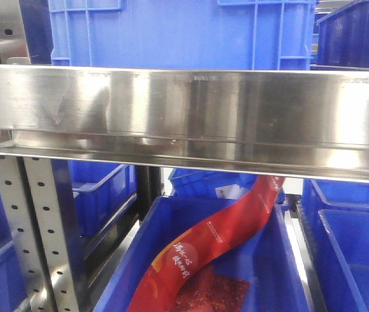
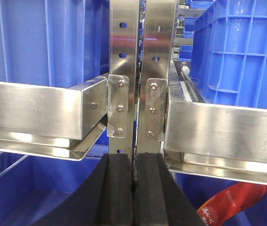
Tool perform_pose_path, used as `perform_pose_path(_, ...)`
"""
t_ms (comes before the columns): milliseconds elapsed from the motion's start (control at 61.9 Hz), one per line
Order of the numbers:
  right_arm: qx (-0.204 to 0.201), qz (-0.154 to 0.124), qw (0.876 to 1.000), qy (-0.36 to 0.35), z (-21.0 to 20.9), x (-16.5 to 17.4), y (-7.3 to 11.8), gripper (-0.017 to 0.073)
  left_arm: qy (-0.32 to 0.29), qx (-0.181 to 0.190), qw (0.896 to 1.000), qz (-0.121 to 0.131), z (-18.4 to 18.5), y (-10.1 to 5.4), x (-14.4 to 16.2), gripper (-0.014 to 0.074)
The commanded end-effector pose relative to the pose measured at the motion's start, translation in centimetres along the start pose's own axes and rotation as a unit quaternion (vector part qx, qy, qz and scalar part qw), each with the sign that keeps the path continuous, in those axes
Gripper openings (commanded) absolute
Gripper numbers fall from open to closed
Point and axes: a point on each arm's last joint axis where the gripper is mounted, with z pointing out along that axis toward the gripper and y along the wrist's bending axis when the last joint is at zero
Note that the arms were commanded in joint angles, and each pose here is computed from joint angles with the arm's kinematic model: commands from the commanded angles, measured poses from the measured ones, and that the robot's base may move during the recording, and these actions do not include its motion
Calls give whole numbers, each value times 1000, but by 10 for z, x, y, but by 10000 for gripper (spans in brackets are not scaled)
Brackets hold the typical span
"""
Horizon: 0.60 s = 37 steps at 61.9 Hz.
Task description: Grab PVC pipe and place in blue bin
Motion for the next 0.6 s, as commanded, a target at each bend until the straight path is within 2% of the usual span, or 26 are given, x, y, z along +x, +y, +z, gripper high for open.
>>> perform_pose_path(0,13,-4,998,-62,0,-6,-2,-162,-7,0,1000,1,0,0,-1,-111)
perform_pose_path(32,16,-4,997,-80,0,-9,-2,-162,-7,0,1000,1,0,0,-1,-111)
perform_pose_path(339,42,-7,996,-74,-1,-8,-5,-162,-7,0,1000,1,0,0,-1,-111)
perform_pose_path(581,43,-7,996,-74,-1,-8,-5,-162,-7,0,1000,1,0,0,-1,-111)
